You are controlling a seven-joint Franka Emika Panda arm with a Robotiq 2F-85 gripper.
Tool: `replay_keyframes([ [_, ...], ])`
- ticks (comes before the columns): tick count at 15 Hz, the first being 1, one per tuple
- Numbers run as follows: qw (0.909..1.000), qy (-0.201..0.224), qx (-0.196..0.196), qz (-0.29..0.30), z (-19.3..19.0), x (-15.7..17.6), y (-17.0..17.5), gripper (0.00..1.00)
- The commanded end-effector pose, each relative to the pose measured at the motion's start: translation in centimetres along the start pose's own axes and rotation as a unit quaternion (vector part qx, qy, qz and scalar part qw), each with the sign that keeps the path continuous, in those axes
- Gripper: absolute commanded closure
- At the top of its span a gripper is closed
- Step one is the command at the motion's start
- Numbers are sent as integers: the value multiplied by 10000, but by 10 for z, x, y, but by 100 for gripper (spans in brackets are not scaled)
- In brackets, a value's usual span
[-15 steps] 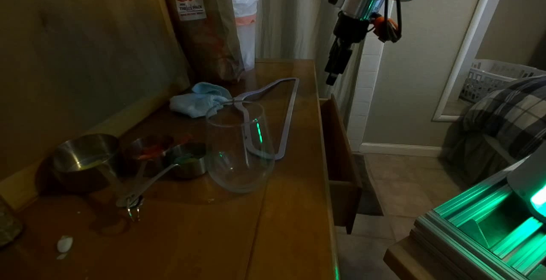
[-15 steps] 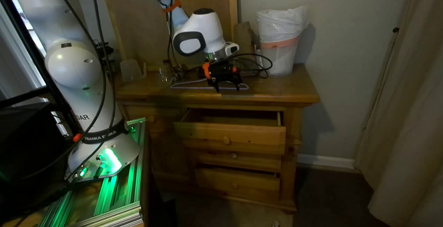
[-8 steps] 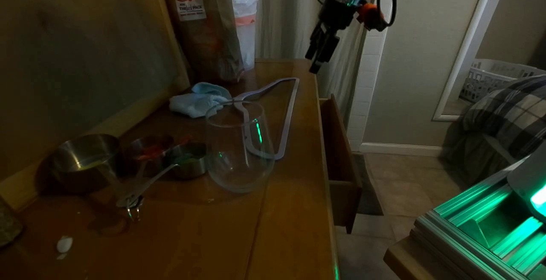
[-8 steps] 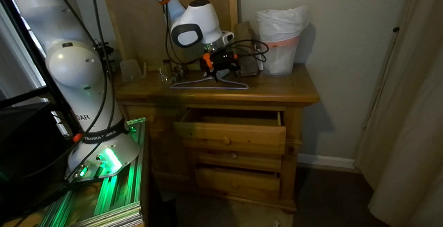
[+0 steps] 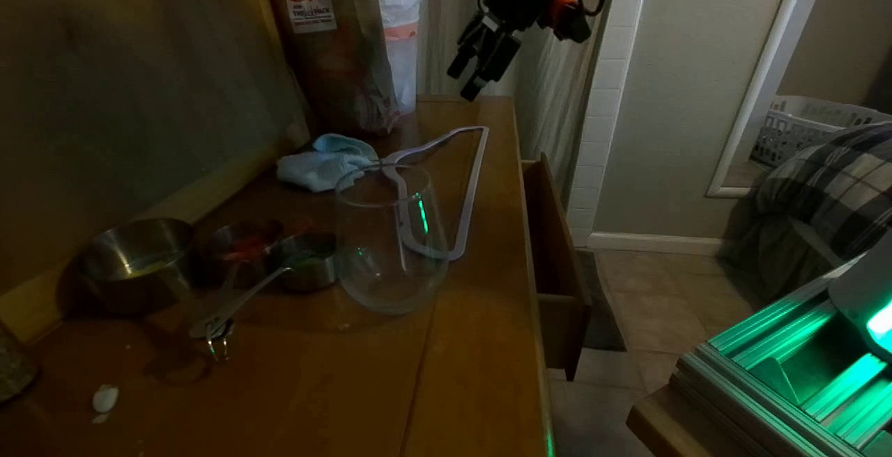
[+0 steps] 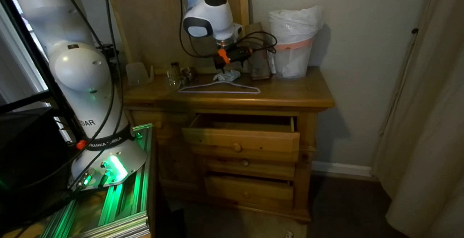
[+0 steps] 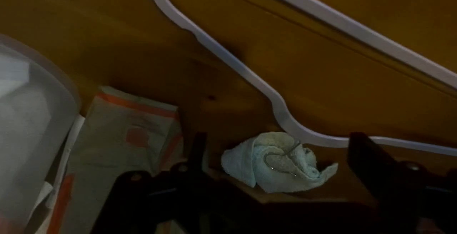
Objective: Open the topmost drawer on the right then place the hanger inside the drawer.
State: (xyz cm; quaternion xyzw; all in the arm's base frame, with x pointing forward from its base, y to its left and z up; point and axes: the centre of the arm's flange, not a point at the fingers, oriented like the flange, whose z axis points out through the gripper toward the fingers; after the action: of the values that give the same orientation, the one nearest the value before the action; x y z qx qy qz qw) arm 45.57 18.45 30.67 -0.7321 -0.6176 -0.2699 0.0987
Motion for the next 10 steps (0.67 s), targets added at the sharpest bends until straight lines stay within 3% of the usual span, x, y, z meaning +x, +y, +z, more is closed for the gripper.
replay_keyframes([
  [1,9986,331,359,-206,40,-21,15,0],
  [6,9940,437,931,-384,87,-35,12,0],
  [10,9911,584,1114,-436,107,-35,12,0],
])
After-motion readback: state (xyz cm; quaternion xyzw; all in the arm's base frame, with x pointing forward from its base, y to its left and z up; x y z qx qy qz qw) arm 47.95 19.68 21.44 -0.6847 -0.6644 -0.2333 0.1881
